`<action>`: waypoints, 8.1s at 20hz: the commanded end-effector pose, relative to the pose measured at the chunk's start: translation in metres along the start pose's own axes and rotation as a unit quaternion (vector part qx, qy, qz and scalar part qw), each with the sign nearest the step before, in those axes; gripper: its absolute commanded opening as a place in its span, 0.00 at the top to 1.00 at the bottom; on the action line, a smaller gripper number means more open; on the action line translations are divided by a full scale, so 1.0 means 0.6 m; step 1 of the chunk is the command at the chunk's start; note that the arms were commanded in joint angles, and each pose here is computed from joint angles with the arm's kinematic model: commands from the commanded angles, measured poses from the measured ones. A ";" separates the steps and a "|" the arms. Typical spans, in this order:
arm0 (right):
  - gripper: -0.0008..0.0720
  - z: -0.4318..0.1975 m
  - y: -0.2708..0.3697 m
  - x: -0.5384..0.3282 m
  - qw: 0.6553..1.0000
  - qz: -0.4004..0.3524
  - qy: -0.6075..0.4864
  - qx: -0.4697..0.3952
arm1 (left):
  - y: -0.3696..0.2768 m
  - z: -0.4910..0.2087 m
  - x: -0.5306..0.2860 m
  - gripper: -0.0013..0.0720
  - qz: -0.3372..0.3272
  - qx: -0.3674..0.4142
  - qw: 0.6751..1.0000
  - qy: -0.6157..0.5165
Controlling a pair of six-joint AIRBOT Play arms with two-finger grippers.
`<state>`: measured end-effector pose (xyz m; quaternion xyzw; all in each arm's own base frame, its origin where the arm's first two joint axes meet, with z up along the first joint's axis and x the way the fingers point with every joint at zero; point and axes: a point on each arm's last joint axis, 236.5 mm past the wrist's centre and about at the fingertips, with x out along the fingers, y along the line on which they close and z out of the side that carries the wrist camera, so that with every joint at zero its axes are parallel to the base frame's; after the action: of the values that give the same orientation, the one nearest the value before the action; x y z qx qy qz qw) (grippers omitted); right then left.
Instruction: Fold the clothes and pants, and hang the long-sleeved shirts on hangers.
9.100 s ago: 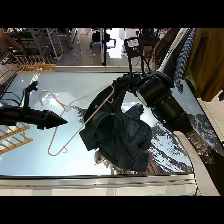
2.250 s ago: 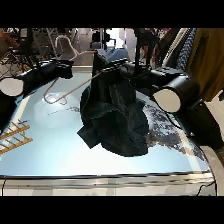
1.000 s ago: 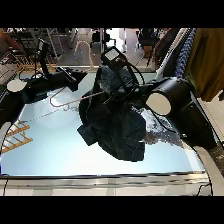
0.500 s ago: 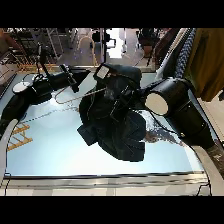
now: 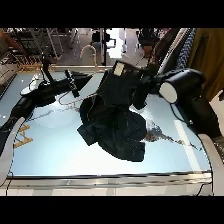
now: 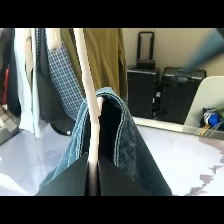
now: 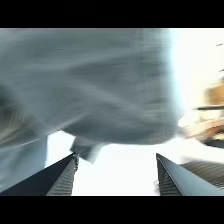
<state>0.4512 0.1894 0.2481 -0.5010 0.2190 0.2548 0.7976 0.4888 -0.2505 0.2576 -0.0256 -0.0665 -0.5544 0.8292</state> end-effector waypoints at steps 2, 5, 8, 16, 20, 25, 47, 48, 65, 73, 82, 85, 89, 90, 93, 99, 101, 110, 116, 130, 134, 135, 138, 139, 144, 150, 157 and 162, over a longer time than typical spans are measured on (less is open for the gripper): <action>0.20 0.039 -0.079 0.040 0.993 -0.073 -0.088 -0.030 | -0.003 0.001 0.000 0.95 -0.006 0.006 1.000 -0.005; 0.20 0.076 -0.039 0.107 0.988 -0.045 -0.131 -0.070 | -0.003 0.001 0.000 0.95 -0.006 0.005 1.000 -0.005; 0.36 0.097 -0.041 0.162 0.984 -0.066 -0.159 -0.052 | -0.005 0.000 0.001 0.95 -0.007 0.005 1.000 -0.005; 0.95 0.092 0.019 0.183 0.987 0.011 -0.156 -0.019 | 0.033 -0.003 0.000 0.44 0.040 -0.038 0.998 -0.001; 0.95 0.064 0.048 0.190 0.991 0.049 -0.121 -0.027 | 0.063 0.001 -0.022 0.01 0.067 -0.142 0.988 -0.008; 0.95 0.026 0.050 0.197 0.996 0.054 -0.071 0.003 | 0.082 -0.032 -0.082 0.01 0.112 -0.186 0.972 0.087; 0.95 -0.008 -0.088 0.040 0.959 -0.044 -0.033 0.278 | -0.044 -0.411 -0.023 0.03 0.227 -0.367 0.842 0.325; 0.95 -0.008 -0.088 0.040 0.958 -0.044 -0.034 0.282 | -0.033 -0.405 -0.009 0.04 0.234 -0.372 0.847 0.300; 0.95 0.050 0.008 -0.003 0.955 0.099 -0.074 0.270 | 0.266 -0.085 -0.110 0.95 0.276 -0.357 0.884 0.123; 0.95 0.035 0.053 -0.008 0.976 0.143 -0.058 0.151 | 0.277 -0.101 -0.142 0.95 0.283 -0.399 0.863 0.126; 0.95 -0.038 0.004 0.014 0.996 0.068 0.019 0.051 | 0.194 -0.118 -0.174 0.95 0.204 -0.444 0.848 0.205; 0.96 -0.066 -0.006 0.039 0.997 0.054 0.051 -0.038 | 0.153 -0.079 -0.179 0.95 0.135 -0.480 0.846 0.190; 0.96 -0.091 -0.027 0.094 0.995 0.019 0.088 -0.049 | 0.105 -0.030 -0.189 0.95 0.051 -0.511 0.841 0.170; 0.96 -0.088 -0.042 0.106 0.996 -0.003 0.086 -0.034 | 0.098 -0.035 -0.195 0.95 0.045 -0.512 0.839 0.181; 0.96 -0.086 -0.074 0.122 0.995 -0.050 0.085 -0.030 | 0.079 -0.053 -0.206 0.95 0.033 -0.515 0.830 0.211; 0.96 -0.097 -0.120 0.119 0.989 -0.113 0.098 -0.002 | 0.065 -0.054 -0.203 0.95 0.018 -0.517 0.827 0.221; 0.96 -0.098 -0.117 0.126 0.989 -0.111 0.099 -0.004 | 0.051 -0.043 -0.197 0.95 -0.004 -0.519 0.827 0.216; 0.96 -0.143 -0.008 0.214 0.985 -0.067 0.135 -0.080 | 0.022 0.087 -0.149 0.95 -0.120 -0.537 0.831 0.085; 0.96 -0.195 0.027 0.227 0.973 -0.079 0.170 0.137 | 0.001 0.082 -0.115 0.95 -0.115 -0.488 0.860 0.100; 0.95 -0.137 -0.032 0.062 0.944 -0.066 0.200 0.255 | -0.117 -0.143 0.123 0.95 0.149 -0.315 0.872 0.344; 0.95 -0.078 0.014 0.044 0.953 0.014 0.150 0.263 | -0.099 -0.132 0.120 0.95 0.170 -0.328 0.870 0.327; 0.95 -0.067 0.023 0.046 0.953 0.029 0.139 0.266 | -0.095 -0.129 0.117 0.95 0.172 -0.328 0.870 0.325; 0.95 -0.027 0.018 0.066 0.957 0.032 0.088 0.273 | -0.104 -0.119 0.119 0.95 0.168 -0.326 0.873 0.323; 0.95 -0.017 0.010 0.075 0.958 0.023 0.073 0.276 | -0.115 -0.116 0.125 0.95 0.162 -0.323 0.874 0.323; 0.95 -0.011 -0.030 0.117 0.945 -0.022 0.041 0.323 | -0.174 -0.106 0.149 0.95 0.131 -0.309 0.881 0.333; 0.96 0.005 -0.071 0.125 0.867 0.018 -0.044 0.495 | -0.130 -0.112 0.115 0.42 0.160 -0.306 0.874 0.342; 0.96 0.014 -0.191 0.057 0.788 -0.071 -0.143 0.595 | -0.105 -0.028 0.030 0.39 0.168 -0.332 0.870 0.324; 0.96 -0.100 -0.278 -0.091 0.764 -0.203 -0.114 0.602 | -0.104 -0.009 -0.052 0.39 0.176 -0.324 0.855 0.364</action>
<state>0.5332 0.1221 0.3383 0.0904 0.1552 0.0408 0.9829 0.4337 -0.2703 0.2454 -0.1170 0.4082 -0.3609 0.8303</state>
